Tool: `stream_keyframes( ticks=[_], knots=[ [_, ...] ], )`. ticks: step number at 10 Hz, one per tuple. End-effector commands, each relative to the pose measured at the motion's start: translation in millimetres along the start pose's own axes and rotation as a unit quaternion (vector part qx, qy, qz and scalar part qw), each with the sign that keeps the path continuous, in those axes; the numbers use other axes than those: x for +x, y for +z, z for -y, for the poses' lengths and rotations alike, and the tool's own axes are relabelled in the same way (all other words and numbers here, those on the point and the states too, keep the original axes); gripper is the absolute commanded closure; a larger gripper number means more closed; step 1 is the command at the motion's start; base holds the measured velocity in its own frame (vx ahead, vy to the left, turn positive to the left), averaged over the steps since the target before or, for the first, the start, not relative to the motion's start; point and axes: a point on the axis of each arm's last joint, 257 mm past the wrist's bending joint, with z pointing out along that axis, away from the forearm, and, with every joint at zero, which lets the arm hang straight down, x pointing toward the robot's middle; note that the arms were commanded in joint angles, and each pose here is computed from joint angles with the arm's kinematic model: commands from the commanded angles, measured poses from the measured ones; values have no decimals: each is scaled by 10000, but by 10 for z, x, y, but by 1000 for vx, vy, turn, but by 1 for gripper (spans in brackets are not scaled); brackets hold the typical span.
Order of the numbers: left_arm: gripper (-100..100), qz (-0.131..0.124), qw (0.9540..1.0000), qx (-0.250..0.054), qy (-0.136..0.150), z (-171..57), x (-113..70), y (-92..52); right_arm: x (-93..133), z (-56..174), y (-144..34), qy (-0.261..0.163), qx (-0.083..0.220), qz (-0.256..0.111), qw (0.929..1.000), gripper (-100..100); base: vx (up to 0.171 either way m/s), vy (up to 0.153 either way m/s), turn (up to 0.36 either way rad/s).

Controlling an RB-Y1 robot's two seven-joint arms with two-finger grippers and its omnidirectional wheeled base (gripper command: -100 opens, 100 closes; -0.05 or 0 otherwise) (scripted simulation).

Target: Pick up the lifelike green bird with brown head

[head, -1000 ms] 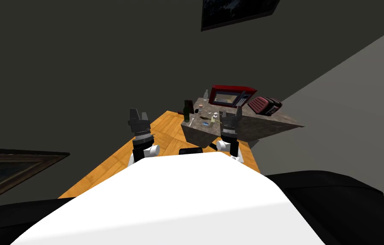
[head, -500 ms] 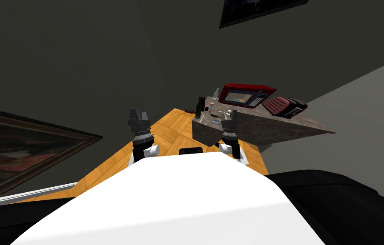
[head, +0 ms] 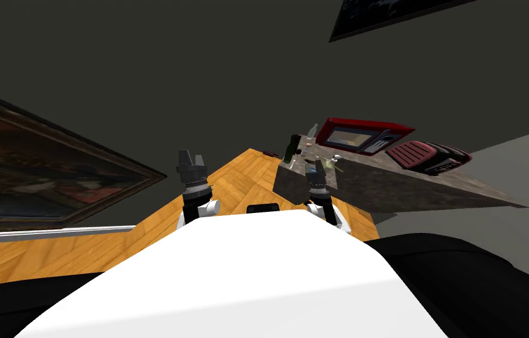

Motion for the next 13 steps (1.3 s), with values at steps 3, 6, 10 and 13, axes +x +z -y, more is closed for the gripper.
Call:
stream_keyframes(
  ticks=[3,6,10,13],
  knots=[
    [0,0,10000,1,-1,0,1,1,-88,279,-340,-603,394,-372,9967,-100,5,187,246],
    [0,0,10000,1,-1,0,0,0,-226,547,-733,-1230,850,-780,9857,-100,13,171,242],
    [0,-1,10000,0,1,0,0,0,-431,792,-1208,-1887,1370,-1256,9643,-100,45,99,202],
    [0,-1,10000,-1,2,0,-1,0,-676,951,-1708,-2532,1859,-1802,9321,-100,64,60,205]
  ],
)
